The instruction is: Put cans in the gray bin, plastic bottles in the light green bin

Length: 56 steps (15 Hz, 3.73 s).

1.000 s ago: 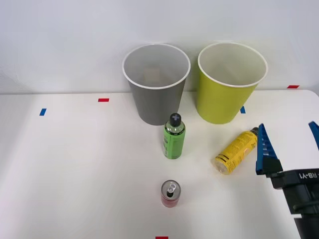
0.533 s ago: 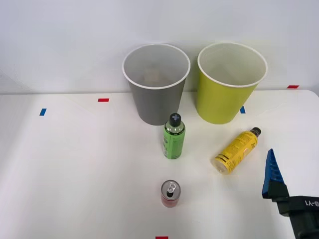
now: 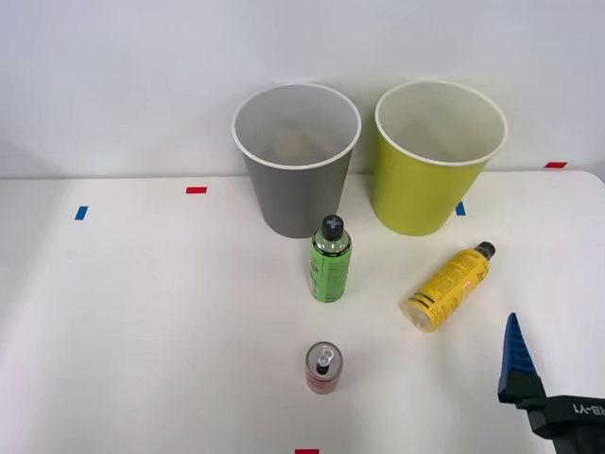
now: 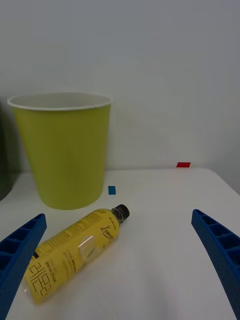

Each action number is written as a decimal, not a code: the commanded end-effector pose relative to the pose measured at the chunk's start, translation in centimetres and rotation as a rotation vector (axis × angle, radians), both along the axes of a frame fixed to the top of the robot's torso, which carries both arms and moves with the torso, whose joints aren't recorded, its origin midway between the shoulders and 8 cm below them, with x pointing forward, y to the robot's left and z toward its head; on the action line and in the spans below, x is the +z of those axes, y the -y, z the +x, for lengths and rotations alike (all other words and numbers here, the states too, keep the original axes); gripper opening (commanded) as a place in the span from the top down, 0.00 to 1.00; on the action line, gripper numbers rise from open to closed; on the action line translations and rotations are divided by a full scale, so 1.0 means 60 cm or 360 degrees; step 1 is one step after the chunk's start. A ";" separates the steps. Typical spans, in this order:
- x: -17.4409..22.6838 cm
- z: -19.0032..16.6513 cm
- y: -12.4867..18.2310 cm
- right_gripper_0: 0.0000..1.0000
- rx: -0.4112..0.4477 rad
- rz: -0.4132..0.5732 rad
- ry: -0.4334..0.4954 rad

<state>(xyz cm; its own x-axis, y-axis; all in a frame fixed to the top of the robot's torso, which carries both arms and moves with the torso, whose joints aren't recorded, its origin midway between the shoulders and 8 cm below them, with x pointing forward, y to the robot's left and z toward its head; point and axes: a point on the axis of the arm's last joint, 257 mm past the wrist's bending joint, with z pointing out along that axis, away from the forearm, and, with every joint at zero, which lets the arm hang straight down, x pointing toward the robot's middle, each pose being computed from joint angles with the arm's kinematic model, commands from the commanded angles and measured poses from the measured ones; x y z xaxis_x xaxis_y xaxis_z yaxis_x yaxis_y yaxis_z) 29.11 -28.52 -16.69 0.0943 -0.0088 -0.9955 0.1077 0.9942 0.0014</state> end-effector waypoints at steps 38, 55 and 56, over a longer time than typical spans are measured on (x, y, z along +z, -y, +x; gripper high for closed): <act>-0.178 -0.128 -0.074 0.00 0.0030 -0.0056 -0.0043; -0.178 -0.128 -0.074 0.00 0.0030 -0.0056 -0.0043; -0.178 -0.128 -0.074 0.00 0.0030 -0.0056 -0.0043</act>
<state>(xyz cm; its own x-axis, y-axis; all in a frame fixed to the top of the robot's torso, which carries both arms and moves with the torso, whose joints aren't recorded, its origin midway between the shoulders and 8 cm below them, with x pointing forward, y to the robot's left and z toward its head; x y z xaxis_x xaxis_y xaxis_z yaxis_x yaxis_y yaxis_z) 21.44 -24.08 -27.35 0.0678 -0.0423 -0.9968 0.0887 0.9954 -0.0362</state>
